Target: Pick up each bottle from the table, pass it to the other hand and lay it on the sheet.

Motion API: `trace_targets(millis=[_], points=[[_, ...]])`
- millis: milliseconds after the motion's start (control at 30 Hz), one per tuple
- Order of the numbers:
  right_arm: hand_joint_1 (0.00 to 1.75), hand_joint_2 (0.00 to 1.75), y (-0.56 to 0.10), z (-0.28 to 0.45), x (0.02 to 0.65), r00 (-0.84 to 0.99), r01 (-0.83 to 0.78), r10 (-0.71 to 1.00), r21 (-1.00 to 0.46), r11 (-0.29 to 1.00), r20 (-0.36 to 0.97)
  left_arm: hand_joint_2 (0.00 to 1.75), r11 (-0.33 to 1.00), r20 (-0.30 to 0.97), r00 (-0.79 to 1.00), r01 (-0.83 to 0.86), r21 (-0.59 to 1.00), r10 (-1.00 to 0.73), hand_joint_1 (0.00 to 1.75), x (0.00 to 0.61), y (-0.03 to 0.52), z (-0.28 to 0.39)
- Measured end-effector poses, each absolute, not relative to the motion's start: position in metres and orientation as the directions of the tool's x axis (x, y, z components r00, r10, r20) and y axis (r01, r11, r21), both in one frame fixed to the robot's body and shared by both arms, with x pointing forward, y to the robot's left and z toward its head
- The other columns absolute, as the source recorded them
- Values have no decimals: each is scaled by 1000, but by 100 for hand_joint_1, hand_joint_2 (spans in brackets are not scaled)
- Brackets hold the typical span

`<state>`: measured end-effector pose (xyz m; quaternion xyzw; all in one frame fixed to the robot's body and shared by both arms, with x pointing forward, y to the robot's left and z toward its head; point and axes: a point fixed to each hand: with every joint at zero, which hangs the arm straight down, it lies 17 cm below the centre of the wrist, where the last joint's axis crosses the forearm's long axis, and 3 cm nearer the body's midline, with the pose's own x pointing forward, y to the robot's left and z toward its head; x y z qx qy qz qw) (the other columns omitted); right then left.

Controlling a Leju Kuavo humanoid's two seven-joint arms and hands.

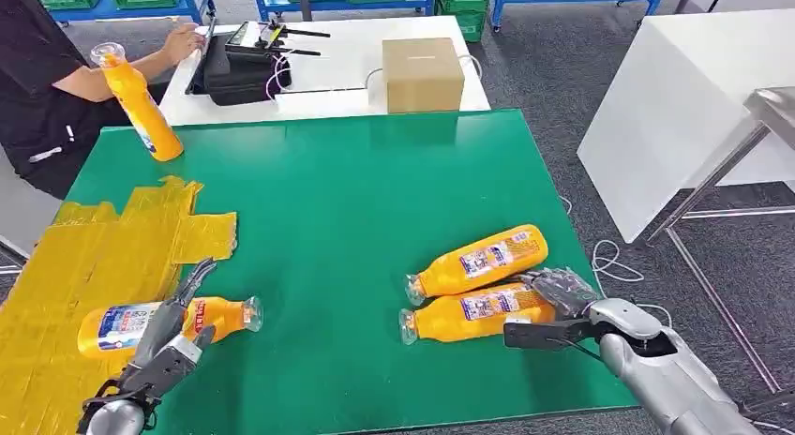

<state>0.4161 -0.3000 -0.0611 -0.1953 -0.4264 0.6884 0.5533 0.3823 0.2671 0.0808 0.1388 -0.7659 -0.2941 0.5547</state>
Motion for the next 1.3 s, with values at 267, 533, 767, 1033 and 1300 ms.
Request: trace_targets(millis=[267, 533, 767, 1033, 1300], points=[[175, 175, -293, -61, 414, -323, -603, 918, -798, -13, 230, 0, 832, 813, -354, 141, 536, -463, 0, 385, 260, 88], [175, 175, -237, -57, 387, -317, -629, 816, -751, 201, 483, 175, 953, 961, -258, 303, -16, 98, 0, 367, 242, 109], [175, 175, -132, -16, 335, -274, -666, 531, -557, 496, 802, 175, 813, 816, -197, 365, -454, 544, 0, 333, 225, 129], [175, 175, -84, 22, 336, -264, -671, 382, -453, 587, 886, 175, 786, 786, -192, 361, -501, 588, 0, 330, 203, 132], [175, 175, -31, 52, 360, -248, -662, 276, -370, 652, 929, 175, 798, 798, -218, 397, -454, 562, 0, 336, 166, 148]])
